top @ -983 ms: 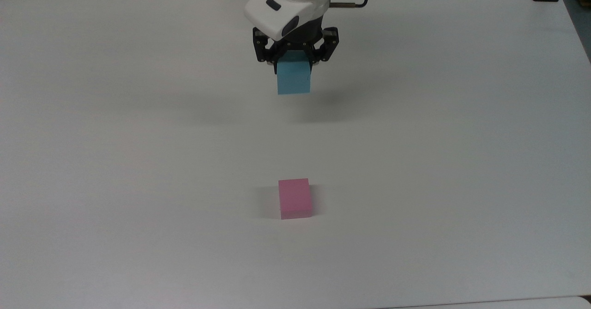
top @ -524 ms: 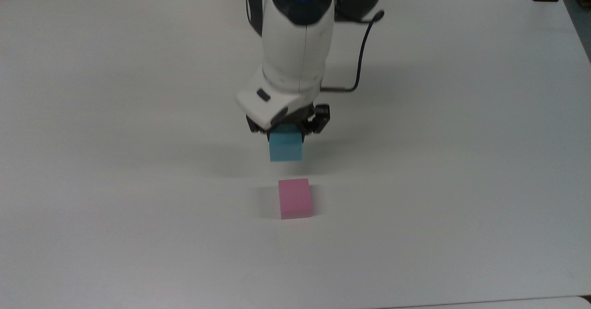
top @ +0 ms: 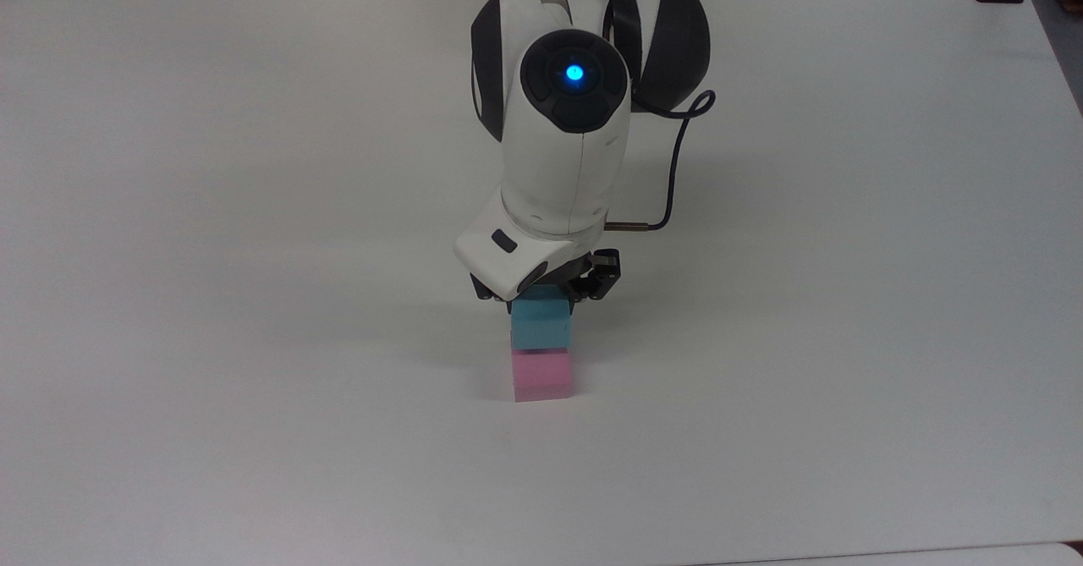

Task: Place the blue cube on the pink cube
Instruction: 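Carry the held blue cube over the pink cube and lower it, then set the blue cube onto the pink cube and open the gripper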

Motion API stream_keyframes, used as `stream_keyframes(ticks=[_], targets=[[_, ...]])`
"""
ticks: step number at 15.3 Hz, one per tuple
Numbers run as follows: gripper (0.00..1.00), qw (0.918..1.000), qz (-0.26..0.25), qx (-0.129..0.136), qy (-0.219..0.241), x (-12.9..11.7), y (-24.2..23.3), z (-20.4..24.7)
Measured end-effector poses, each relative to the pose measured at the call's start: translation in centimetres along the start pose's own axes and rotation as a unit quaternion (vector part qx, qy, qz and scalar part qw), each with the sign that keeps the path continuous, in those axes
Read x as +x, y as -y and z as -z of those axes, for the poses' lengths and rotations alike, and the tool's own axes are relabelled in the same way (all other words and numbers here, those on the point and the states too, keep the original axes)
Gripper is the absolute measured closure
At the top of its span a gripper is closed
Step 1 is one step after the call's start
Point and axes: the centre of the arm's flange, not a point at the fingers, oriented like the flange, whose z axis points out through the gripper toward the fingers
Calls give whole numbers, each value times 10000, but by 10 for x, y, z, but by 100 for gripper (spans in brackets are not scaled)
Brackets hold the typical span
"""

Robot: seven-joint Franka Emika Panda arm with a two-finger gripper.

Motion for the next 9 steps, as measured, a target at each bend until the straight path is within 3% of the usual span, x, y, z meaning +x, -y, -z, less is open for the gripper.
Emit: stream_keyframes(ticks=[9], targets=[[41, 9990, -123, 17, -432, 18, 1, -20]])
